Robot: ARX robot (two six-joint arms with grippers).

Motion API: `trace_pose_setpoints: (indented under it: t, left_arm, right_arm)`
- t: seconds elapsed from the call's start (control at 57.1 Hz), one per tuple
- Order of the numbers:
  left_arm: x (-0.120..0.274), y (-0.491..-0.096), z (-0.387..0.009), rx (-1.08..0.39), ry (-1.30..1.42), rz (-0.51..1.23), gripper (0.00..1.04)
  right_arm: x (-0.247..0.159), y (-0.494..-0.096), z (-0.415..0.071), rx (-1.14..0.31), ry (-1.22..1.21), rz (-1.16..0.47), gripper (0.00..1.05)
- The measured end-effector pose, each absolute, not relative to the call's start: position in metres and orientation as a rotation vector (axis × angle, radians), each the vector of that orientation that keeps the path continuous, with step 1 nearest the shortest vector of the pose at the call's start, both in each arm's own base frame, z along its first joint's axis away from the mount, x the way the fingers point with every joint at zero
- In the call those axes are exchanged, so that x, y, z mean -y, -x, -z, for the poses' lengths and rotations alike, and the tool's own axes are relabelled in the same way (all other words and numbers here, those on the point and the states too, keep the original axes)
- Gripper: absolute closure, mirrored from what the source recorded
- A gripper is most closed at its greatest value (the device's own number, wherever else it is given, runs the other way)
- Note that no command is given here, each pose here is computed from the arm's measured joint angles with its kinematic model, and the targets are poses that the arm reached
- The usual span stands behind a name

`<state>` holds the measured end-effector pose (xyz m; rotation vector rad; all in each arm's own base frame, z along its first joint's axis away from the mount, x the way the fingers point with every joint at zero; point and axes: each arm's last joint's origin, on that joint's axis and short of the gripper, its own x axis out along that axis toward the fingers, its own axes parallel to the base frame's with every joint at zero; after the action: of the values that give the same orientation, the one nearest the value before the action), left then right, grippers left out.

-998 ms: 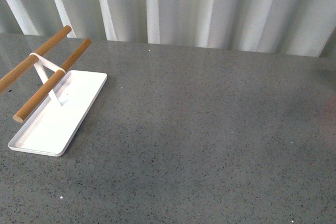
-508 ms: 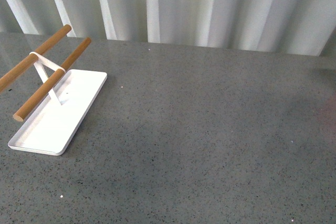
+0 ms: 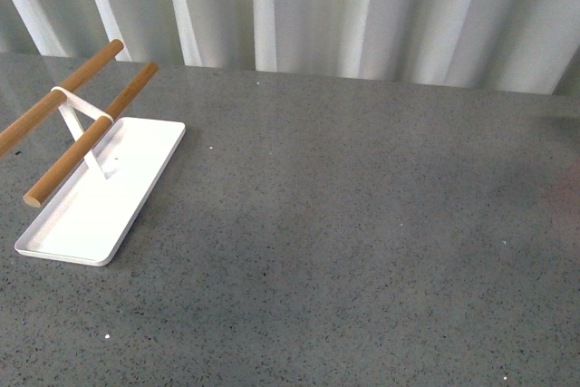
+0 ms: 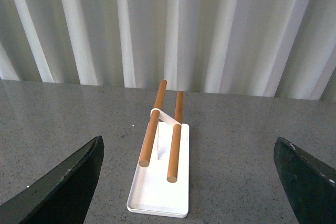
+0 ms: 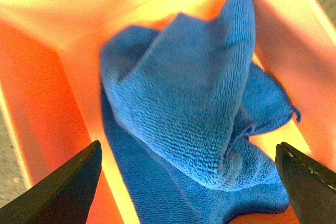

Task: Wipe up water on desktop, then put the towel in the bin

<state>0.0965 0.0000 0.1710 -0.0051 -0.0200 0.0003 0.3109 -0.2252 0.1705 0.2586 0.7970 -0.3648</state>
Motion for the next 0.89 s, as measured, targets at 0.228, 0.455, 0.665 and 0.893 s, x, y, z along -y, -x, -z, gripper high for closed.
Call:
trace_pose_setpoints:
  t: [0.228, 0.455, 0.665, 0.893]
  left_arm:
    - [0.0, -0.097, -0.171, 0.02, 0.005, 0.0, 0.07]
    - [0.0, -0.097, -0.171, 0.02, 0.005, 0.0, 0.07]
    - [0.0, -0.097, -0.171, 0.02, 0.005, 0.0, 0.07]
    - [0.0, -0.097, -0.171, 0.02, 0.005, 0.0, 0.07]
  right_arm:
    - [0.211, -0.303, -0.23, -0.573, -0.19, 0.317, 0.07]
    - [0.169, -0.266, -0.247, -0.399, -0.142, -0.021, 0.07]
    - [0.135, -0.239, -0.242, -0.348, -0.078, -0.275, 0.07]
    - [0.103, -0.212, -0.234, -0.305, 0.0, -0.515, 0.07]
